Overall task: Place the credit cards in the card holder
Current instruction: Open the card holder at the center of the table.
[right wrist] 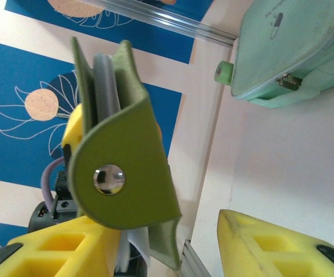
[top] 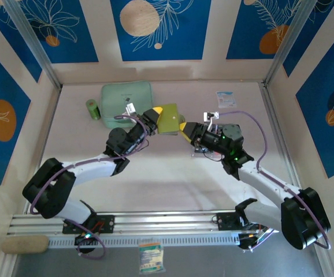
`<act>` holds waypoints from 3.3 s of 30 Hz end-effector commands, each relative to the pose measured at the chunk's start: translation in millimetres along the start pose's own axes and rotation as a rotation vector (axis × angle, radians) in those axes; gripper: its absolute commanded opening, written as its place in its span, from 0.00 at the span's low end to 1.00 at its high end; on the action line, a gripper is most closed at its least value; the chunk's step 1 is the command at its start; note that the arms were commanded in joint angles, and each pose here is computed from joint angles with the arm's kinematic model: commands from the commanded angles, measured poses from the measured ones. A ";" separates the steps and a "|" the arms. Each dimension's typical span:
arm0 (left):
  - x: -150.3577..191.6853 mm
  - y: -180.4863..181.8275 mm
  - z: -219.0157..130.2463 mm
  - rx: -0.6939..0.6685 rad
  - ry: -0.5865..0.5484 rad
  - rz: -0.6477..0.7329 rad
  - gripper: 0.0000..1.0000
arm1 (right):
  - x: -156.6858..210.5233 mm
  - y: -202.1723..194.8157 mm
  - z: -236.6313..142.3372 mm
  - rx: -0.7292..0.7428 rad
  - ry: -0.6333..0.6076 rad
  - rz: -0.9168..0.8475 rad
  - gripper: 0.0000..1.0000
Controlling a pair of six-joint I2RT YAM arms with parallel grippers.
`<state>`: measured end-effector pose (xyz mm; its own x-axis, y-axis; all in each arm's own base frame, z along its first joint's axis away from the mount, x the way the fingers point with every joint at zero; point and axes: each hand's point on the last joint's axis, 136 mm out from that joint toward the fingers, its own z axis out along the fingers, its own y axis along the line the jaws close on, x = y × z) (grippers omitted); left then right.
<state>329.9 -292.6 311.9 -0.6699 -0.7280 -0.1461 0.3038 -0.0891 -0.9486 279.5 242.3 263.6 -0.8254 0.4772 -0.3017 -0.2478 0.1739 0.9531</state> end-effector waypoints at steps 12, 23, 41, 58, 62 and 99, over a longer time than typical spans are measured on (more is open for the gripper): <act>2.6 -32.2 7.8 0.107 0.006 -0.011 0.00 | 2.9 7.3 6.2 -0.049 0.034 -0.002 0.40; 3.1 -30.6 9.1 0.110 0.004 -0.023 0.00 | 3.9 4.5 10.2 -0.062 0.047 0.008 0.29; 4.9 -28.0 8.8 0.106 0.004 -0.026 0.00 | 7.4 19.8 13.2 -0.122 0.089 -0.011 0.09; -1.8 0.1 -6.8 0.030 -0.015 0.015 0.69 | 13.0 3.4 -0.2 -0.043 0.065 -0.014 0.00; -8.0 14.6 -20.0 -0.018 -0.015 0.044 1.00 | 22.2 -12.4 -5.0 0.009 0.069 -0.006 0.00; 47.4 142.6 -118.5 -0.951 0.687 0.883 1.00 | 134.1 -142.7 -6.9 0.395 0.208 -0.083 0.00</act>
<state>259.0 -256.6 129.2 -0.8114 0.1001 -0.5758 0.3536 0.8685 -0.3473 194.8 270.6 79.9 -0.9208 0.2660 -0.2852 -0.0996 0.5466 0.8315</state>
